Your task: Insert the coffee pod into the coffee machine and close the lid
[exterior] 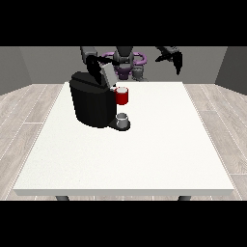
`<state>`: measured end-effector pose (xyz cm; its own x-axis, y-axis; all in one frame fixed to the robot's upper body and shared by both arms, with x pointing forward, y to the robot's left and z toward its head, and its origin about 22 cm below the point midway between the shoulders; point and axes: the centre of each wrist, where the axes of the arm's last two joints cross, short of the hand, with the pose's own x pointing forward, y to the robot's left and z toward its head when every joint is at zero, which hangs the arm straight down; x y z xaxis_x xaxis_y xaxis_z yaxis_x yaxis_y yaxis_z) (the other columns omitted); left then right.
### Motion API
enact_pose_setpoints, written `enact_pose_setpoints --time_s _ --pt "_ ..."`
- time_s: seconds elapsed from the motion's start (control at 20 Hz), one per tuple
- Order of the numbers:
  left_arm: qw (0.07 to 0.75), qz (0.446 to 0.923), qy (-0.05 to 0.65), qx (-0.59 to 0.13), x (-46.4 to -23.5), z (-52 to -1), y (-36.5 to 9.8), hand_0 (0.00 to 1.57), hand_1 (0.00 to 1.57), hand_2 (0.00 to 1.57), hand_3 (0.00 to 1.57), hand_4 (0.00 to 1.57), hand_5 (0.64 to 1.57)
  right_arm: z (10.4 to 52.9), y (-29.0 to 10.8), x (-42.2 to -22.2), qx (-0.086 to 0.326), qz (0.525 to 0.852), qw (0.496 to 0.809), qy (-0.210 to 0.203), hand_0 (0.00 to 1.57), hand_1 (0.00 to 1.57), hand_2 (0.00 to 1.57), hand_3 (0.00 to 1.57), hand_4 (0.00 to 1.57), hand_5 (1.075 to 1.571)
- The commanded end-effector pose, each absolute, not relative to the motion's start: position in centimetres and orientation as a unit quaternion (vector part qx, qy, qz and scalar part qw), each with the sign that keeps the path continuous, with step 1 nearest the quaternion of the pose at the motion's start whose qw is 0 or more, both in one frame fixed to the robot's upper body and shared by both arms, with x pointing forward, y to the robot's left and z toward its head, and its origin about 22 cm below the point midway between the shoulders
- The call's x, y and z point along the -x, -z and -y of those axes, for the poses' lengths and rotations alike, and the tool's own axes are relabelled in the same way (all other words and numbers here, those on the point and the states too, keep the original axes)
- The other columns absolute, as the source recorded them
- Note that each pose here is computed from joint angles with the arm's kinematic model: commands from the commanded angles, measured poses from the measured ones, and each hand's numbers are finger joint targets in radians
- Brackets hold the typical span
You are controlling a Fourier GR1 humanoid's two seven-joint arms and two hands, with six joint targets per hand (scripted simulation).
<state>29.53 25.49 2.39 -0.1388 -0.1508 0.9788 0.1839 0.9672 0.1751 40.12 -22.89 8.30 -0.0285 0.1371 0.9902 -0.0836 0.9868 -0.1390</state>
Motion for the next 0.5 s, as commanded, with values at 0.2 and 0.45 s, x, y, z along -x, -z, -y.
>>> enact_pose_setpoints --time_s 0.2,0.45 --pt "0.644 0.752 0.144 0.005 -30.6 -24.2 -3.6 0.0 0.0 0.0 0.0 0.36 1.571 19.5 -13.7 -41.9 0.023 0.752 0.644 -0.141 0.0 0.0 0.0 0.0 0.04 1.571" --pt "0.637 0.757 0.145 0.019 -30.7 -24.4 -3.7 0.0 0.0 0.0 0.0 0.41 1.571 17.3 -15.1 -42.3 0.025 0.752 0.64 -0.155 0.0 0.0 0.0 0.0 0.0 1.571"
